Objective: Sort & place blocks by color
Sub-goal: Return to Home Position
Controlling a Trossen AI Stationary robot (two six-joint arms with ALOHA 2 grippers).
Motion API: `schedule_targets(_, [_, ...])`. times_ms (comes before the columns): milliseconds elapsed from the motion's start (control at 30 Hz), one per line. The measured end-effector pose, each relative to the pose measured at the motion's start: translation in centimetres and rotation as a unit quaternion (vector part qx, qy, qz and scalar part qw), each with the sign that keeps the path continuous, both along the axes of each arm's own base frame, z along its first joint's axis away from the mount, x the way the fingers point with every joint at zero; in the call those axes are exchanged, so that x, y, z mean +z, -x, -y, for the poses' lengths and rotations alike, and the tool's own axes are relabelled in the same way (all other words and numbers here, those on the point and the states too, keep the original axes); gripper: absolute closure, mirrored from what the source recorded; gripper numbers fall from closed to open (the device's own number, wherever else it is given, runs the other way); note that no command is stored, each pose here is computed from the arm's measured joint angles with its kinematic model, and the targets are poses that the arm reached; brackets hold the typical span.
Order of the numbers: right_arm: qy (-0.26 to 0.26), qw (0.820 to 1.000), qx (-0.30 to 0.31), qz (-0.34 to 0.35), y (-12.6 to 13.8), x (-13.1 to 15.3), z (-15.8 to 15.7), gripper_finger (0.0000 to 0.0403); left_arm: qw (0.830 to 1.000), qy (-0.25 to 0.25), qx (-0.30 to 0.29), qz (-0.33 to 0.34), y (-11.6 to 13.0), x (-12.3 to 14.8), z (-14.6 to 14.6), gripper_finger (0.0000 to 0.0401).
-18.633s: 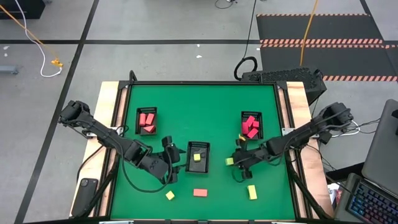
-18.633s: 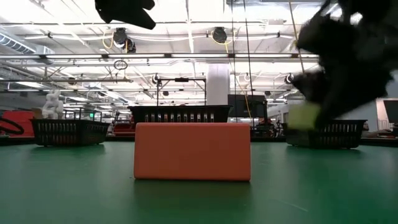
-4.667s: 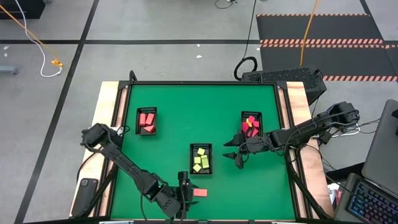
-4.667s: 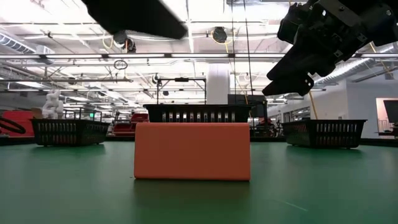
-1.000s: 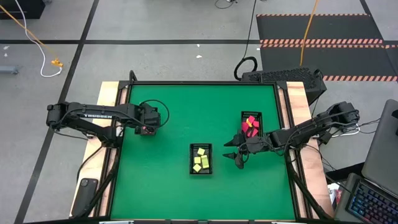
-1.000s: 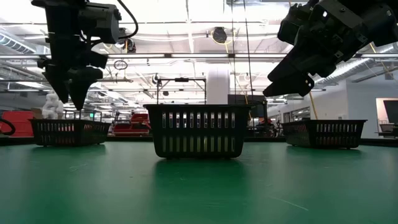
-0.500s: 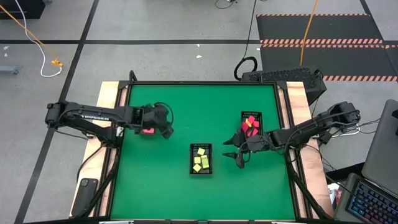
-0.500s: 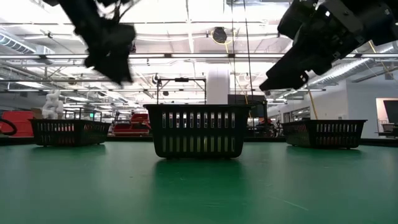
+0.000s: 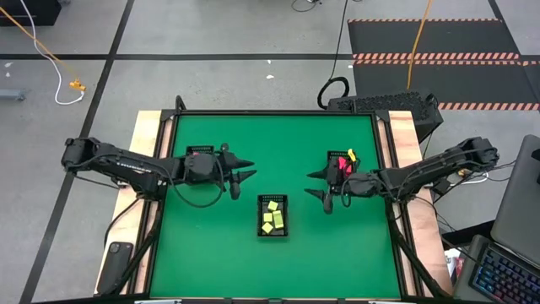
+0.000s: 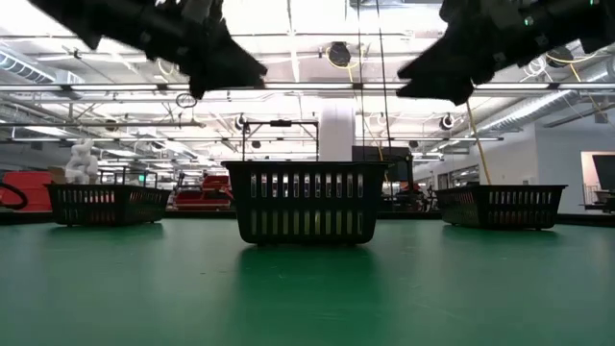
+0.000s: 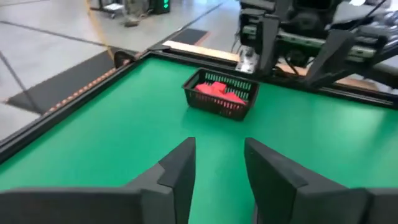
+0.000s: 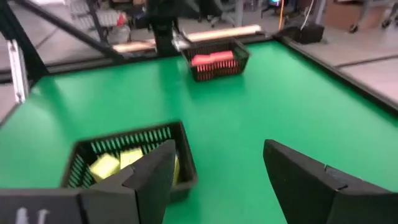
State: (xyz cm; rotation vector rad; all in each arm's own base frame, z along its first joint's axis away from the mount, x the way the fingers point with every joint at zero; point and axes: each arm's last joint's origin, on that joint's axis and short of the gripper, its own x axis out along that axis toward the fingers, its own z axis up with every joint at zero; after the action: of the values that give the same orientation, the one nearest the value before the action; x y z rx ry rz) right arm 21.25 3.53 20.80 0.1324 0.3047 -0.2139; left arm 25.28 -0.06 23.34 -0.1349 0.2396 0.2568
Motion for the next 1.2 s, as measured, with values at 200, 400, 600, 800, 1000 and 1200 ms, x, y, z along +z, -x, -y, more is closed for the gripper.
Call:
schedule_targets(200, [0.0,1.0,-0.025,-0.006,0.4,-1.5,1.2,0.0168,0.997,0.002,-0.06,0.056,1.1,-1.8,-1.5,0.0292])
schedule_targets(400, [-0.016,1.0,-0.017,0.006,0.2,-1.5,2.6,0.0196,0.994,-0.011,-0.091,0.063,2.0,-3.2,-2.0,0.0303])
schedule_targets(600, [0.006,1.0,-0.017,0.001,0.1,-1.6,3.0,0.0229,0.989,-0.035,-0.131,0.059,2.4,-3.7,-1.7,0.0304])
schedule_targets(800, [0.014,1.0,-0.019,0.005,0.1,-1.5,3.2,0.0268,0.988,-0.046,-0.133,0.063,2.3,-3.6,-1.7,0.0304])
schedule_targets(1000, [0.013,1.0,0.007,0.003,0.1,-1.5,3.1,0.0316,0.986,-0.053,-0.143,0.063,2.3,-3.6,-1.3,0.0308])
schedule_targets(1200, [0.025,1.0,0.011,0.009,0.0,-1.4,3.1,0.0393,0.985,-0.065,-0.146,0.062,2.3,-3.6,-1.1,0.0387])
